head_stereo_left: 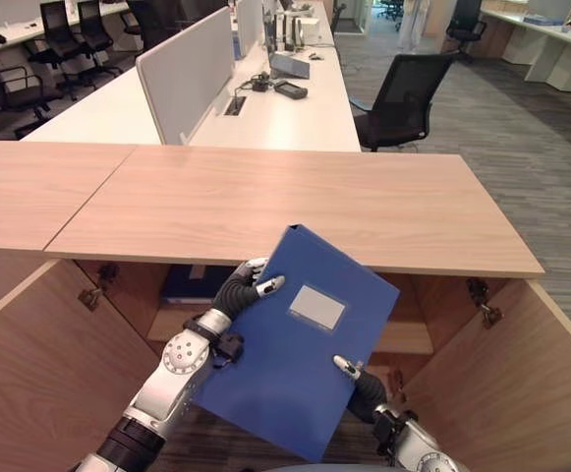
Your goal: Put the empty folder in the office cabinet
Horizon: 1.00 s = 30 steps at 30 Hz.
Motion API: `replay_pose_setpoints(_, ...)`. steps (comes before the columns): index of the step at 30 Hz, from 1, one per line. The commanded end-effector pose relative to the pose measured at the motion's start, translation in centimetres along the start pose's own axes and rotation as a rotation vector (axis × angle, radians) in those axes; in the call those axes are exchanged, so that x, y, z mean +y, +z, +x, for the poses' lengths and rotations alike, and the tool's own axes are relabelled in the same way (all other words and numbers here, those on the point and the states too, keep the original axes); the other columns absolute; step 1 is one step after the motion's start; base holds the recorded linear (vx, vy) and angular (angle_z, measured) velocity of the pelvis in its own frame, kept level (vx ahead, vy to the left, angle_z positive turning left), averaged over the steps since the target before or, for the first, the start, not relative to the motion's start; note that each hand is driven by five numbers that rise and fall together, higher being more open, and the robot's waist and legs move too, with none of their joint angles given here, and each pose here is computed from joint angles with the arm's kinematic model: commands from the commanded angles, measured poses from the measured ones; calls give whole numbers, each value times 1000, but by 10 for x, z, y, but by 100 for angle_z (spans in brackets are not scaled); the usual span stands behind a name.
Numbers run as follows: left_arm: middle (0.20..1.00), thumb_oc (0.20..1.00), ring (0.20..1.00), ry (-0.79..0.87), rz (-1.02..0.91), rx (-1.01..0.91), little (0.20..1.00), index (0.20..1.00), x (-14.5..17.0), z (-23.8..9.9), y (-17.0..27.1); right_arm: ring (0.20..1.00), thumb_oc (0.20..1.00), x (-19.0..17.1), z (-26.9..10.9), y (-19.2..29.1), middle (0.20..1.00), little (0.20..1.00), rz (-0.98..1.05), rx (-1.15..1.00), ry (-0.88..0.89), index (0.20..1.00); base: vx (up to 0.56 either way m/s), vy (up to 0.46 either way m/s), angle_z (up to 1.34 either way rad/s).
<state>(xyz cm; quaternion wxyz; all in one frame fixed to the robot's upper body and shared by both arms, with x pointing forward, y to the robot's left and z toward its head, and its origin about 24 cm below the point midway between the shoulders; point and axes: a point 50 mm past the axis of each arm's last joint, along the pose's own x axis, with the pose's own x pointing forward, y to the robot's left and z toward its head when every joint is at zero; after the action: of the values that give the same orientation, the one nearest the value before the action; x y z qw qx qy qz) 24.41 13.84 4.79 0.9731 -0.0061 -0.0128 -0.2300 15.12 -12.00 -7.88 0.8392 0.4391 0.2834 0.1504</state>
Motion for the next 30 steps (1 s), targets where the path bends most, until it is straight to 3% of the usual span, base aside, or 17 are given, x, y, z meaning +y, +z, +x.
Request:
replay_pose_setpoints(1,1000,1000,1000,-77,-208,-190,1000,1000,-21,20,27,200,200,56,45,5,200,200,263,-130,203,200,0,0,0)
replay_pose_setpoints(5,1000,1000,1000,-89,-330,-62,1000,1000,-14,10,4,200,200,-5,28,-10,200,200,268,-77,-112,200,0,0,0)
replay_pose_setpoints(16,1000,1000,1000,43,-424,303,1000,1000,10,-54,-72,200,200,-76,-13,-17,200,200,385,-90,-507,200,1,-3,-1)
replay_pose_setpoints(23,1000,1000,1000,181,-390,506,1000,1000,21,-91,-114,200,200,-106,-46,-27,200,200,410,-39,-718,200,0,0,0)
replay_pose_setpoints(30,1000,1000,1000,316,-431,594,1000,1000,24,-111,-137,200,200,-108,-44,-19,200,200,381,-46,-720,200,2,-5,0)
